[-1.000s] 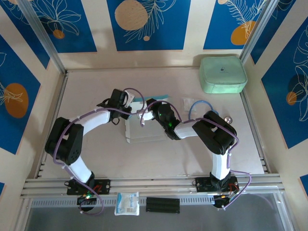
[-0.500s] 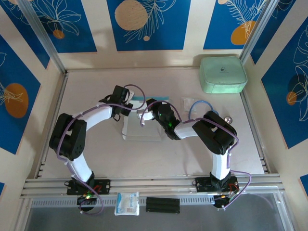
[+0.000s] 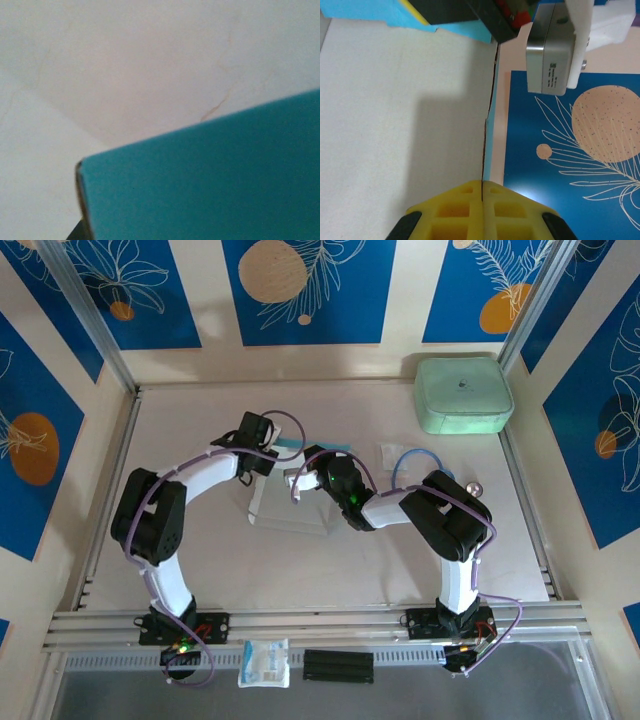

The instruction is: Fold the paper box

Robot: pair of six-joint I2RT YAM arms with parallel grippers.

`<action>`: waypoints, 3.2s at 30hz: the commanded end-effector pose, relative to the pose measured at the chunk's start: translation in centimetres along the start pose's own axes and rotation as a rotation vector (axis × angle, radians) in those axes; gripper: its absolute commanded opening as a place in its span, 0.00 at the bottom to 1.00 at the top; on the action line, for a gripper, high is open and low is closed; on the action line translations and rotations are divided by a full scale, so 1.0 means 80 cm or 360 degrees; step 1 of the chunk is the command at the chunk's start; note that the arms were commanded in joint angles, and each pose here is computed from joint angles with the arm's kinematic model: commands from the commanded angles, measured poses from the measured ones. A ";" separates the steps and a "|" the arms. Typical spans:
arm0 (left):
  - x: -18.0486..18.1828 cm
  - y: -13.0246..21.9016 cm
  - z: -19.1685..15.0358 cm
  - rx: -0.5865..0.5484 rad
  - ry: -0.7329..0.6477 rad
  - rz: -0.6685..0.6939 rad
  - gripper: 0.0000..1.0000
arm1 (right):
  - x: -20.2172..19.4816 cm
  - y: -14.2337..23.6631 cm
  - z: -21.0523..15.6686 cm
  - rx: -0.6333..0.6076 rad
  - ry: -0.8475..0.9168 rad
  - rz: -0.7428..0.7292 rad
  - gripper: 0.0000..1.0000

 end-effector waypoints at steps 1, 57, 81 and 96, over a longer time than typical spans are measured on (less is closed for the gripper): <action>-0.006 -0.021 -0.037 0.0236 -0.0080 0.0035 0.00 | 0.006 0.002 0.019 -0.0085 -0.0009 0.0044 0.00; 0.002 -0.049 0.003 -0.0045 0.0355 0.0131 0.00 | 0.007 0.009 0.025 -0.0090 -0.0015 0.0055 0.00; 0.020 -0.031 0.002 -0.0175 0.0516 -0.0017 0.00 | 0.009 0.012 0.030 -0.0087 -0.0014 0.0066 0.00; 0.001 0.035 -0.002 -0.0337 0.0598 -0.0219 0.36 | 0.001 0.009 0.024 -0.0066 -0.0056 0.0062 0.00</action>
Point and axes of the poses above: each hand's point on the last joint's axis, 136 mm out from that joint toward the fingers, its own y axis back along the fingers, its own x axis along the line the jaws close on, z = x × y, the point moved 2 cm from there along y, back along the fingers, and after that the axes turned 6 degrees about -y, right-handed, at the moved point
